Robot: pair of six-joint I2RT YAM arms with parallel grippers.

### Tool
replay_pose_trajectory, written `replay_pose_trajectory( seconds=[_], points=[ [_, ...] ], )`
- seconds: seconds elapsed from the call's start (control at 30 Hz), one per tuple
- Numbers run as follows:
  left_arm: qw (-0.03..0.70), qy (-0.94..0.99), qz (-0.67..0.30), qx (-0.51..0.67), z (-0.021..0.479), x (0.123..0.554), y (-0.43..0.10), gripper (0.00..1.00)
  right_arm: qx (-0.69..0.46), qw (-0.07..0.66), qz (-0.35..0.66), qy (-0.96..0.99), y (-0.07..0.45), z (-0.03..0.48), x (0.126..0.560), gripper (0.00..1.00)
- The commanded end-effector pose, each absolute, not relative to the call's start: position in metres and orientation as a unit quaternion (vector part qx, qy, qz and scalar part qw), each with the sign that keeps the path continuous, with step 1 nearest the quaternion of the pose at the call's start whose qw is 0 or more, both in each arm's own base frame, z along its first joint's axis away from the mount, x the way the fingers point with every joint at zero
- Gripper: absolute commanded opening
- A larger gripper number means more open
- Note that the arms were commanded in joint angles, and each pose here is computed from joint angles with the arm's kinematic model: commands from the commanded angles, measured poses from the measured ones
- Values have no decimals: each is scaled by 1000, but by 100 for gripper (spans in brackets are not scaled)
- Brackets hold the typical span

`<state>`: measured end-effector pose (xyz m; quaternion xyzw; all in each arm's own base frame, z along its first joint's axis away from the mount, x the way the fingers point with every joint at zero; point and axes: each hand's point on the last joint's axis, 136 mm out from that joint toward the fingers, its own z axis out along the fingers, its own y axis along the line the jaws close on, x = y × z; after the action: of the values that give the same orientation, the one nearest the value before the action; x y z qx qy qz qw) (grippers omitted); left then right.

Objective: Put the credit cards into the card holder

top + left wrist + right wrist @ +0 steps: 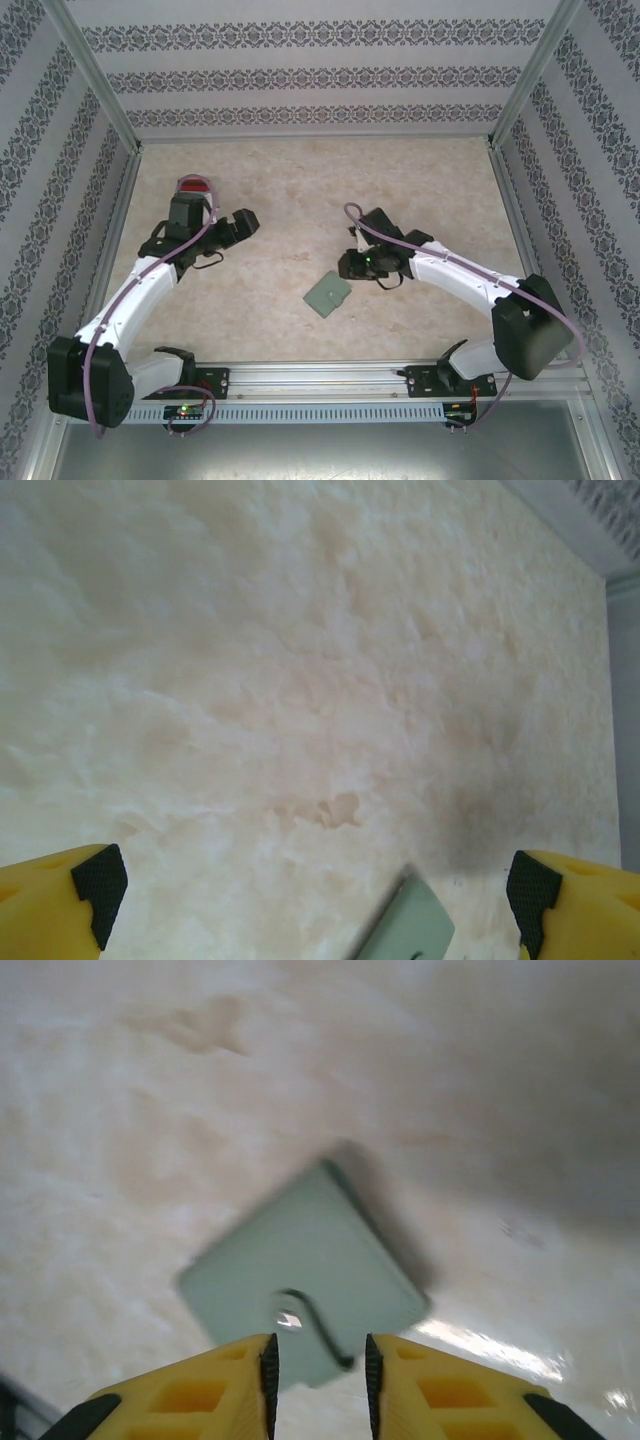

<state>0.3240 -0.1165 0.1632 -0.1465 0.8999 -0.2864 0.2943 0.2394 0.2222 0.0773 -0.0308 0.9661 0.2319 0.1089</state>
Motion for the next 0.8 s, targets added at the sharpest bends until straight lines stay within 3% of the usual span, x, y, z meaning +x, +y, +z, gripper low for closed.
replay_pose_trajectory(
  seconds=[0.0,0.17,0.5,0.77],
  points=[
    [273,910,-281,-137,150,325,-135,99,15,83,241,967,224,57,234,29],
    [234,923,-283,-113,130,319,-165,96,9,74,241,968,242,45,244,27],
    [169,929,-318,-80,101,296,-204,78,-35,66,246,966,275,36,274,29],
    [120,918,-368,-86,84,270,-241,75,-32,93,254,962,254,59,241,30]
  ],
)
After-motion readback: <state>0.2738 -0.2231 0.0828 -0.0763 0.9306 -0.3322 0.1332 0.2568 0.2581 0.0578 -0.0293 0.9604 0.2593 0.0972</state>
